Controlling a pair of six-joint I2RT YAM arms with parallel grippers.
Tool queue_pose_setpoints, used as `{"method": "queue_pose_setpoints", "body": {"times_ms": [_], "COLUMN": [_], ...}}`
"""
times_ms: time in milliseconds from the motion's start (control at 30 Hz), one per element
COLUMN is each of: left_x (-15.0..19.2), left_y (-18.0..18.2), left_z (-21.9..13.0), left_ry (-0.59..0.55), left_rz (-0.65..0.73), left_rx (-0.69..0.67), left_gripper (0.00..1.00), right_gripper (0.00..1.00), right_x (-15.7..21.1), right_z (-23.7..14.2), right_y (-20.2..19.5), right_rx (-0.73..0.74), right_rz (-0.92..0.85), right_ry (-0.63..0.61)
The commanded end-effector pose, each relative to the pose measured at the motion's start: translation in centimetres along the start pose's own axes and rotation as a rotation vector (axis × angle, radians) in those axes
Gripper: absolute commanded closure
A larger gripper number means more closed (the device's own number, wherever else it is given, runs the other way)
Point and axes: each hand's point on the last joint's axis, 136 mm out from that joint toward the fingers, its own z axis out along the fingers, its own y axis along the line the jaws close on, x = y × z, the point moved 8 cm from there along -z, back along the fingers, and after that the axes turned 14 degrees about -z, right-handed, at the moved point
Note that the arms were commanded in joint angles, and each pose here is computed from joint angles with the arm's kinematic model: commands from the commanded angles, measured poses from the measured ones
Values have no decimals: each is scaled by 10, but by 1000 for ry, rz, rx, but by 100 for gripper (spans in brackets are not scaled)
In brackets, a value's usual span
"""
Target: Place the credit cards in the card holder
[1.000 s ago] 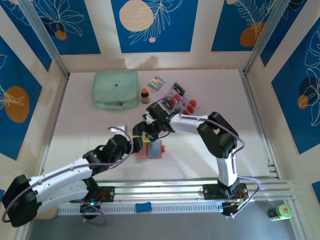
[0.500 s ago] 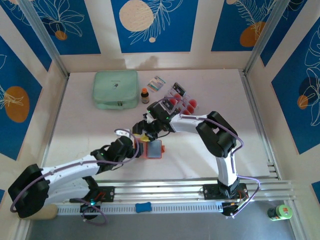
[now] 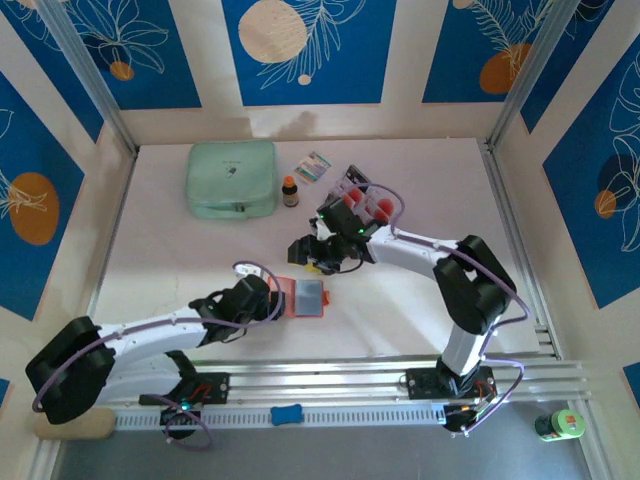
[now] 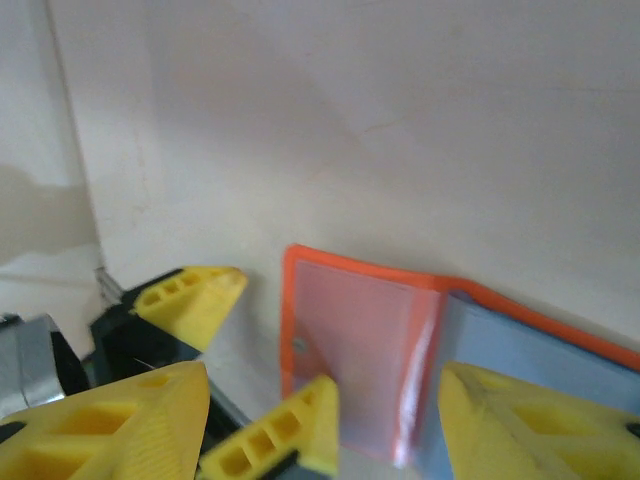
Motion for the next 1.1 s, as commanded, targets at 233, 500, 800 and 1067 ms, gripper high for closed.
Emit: {"method": "queue_pose_setpoints", "body": {"times_ms": [233,500,800,1067], "left_x": [0,-4,-6,-10], "left_y": [3,-3,-18,-30], "left_z": [5,6,18,27], "left_ry": [-14,-12,20,31], "left_rz": [-6,4,32,47], "left_rx": [-19,-12,0,8], "left_gripper": [4,4,3,3], "right_gripper": [41,68,95,95], "right_x": [52,48,43,44], "right_z": [3,14,-2,-8], "right_y": [-38,-48,-64,-76], "right_rx": [312,357,368,360], "right_rz": [-92,-92,-48,-15], "right_ry": [171,176,128,113]}}
